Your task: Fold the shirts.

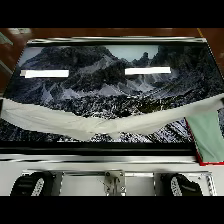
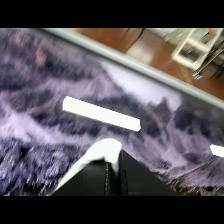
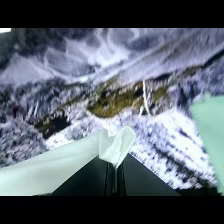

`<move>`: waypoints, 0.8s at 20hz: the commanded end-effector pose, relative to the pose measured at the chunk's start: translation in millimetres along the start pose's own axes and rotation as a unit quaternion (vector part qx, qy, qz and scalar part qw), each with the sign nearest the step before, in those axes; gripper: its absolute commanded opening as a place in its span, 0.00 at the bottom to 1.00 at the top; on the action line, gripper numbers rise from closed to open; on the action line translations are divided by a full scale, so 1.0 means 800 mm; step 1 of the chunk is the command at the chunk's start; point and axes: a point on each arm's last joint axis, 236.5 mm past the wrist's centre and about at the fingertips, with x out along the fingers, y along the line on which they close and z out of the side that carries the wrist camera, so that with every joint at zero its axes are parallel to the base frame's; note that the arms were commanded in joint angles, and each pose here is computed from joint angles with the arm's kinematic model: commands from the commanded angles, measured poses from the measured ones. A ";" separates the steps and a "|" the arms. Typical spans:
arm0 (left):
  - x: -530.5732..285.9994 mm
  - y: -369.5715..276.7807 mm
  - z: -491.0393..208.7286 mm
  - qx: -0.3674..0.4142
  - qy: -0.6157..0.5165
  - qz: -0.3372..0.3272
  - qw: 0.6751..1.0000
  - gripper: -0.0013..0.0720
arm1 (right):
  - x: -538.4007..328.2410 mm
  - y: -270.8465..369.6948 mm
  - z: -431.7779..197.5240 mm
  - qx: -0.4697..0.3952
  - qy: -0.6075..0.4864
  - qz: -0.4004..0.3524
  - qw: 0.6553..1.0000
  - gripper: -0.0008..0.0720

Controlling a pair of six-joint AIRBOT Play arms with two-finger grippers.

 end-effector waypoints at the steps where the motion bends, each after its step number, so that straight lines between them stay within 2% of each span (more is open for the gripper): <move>1: 0.035 0.054 -0.057 -0.026 0.074 0.069 0.995 0.08 | 0.081 0.007 -0.036 0.060 0.039 0.053 0.996 0.10; 5: 0.091 0.077 -0.075 -0.038 0.090 0.083 0.992 0.08 | 0.178 -0.001 -0.052 0.092 0.040 0.074 0.992 0.10; 12: 0.193 0.137 -0.143 -0.059 0.179 0.141 0.972 0.08 | 0.331 0.055 -0.052 0.087 0.053 0.105 0.989 0.10; 13: 0.201 0.146 -0.157 -0.062 0.195 0.150 0.967 0.11 | 0.347 0.056 -0.061 0.095 0.065 0.104 0.988 0.10; 14: 0.207 0.153 -0.168 -0.064 0.209 0.157 0.963 0.23 | 0.358 0.054 -0.071 0.105 0.081 0.101 0.986 0.10; 15: 0.210 0.157 -0.175 -0.065 0.217 0.161 0.961 0.54 | 0.364 0.053 -0.078 0.110 0.092 0.098 0.985 0.10; 16: 0.211 0.161 -0.175 -0.064 0.217 0.165 0.960 0.95 | 0.365 0.051 -0.082 0.105 0.097 0.095 0.985 0.10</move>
